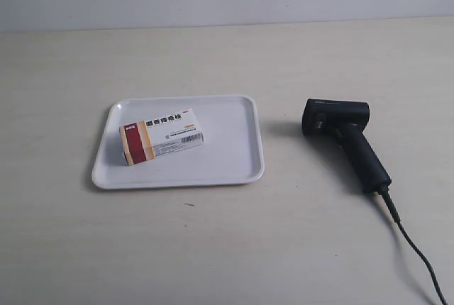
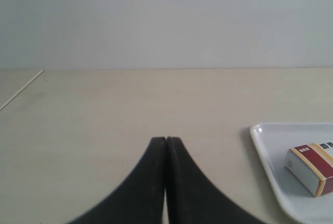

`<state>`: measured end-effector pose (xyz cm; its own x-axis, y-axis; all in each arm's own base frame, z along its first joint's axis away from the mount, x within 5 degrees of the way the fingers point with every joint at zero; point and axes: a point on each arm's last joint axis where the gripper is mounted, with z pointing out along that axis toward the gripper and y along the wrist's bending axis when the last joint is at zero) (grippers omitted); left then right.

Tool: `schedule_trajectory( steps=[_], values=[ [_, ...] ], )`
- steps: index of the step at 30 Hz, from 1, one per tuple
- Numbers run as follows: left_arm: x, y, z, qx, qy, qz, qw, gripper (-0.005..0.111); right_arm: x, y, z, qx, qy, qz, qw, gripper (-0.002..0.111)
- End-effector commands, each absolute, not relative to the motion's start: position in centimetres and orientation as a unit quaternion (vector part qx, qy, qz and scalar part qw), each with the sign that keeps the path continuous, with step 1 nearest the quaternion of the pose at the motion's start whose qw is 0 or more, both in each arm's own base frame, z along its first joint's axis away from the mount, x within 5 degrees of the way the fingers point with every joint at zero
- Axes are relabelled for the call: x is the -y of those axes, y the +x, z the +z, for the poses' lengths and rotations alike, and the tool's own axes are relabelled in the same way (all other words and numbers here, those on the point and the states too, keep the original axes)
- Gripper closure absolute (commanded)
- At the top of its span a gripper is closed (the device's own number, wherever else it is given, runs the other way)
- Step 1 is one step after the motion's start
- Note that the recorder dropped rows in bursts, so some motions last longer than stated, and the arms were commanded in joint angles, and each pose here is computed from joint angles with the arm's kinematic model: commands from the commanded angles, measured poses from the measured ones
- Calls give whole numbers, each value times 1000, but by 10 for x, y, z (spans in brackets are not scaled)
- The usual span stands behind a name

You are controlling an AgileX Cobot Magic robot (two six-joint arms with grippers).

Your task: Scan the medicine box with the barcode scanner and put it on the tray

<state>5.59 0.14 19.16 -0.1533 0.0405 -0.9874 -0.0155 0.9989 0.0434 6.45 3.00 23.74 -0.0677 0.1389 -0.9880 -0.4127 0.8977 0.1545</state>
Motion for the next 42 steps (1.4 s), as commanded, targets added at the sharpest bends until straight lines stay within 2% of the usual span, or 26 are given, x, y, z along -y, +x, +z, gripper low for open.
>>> schedule_trajectory(
  steps=[1, 27, 30, 32, 33, 40, 42],
  values=[
    [-2, 55, 191, -759, 2, 19, 651, 104, -29, 64, 237, -700, -94, 205, 678, 108],
    [-2, 55, 190, -763, 2, 19, 646, 104, -29, 65, 237, -699, -87, 206, 679, 108],
    [-2, 55, 190, -763, 2, 19, 646, 104, -29, 65, 219, -716, -110, 184, 665, 108],
    [-2, 55, 190, -763, 2, 19, 646, 104, -29, 66, 206, -724, -86, 198, 656, 108],
    [-2, 55, 190, -763, 2, 19, 646, 104, -29, 66, 207, -715, -55, 231, 657, 108],
    [-2, 55, 190, -763, 2, 19, 646, 104, -29, 65, 201, -736, -81, 204, 640, 108],
    [-2, 55, 190, -763, 2, 19, 646, 104, -24, 64, 204, -726, -56, 187, 659, 108]
  ],
)
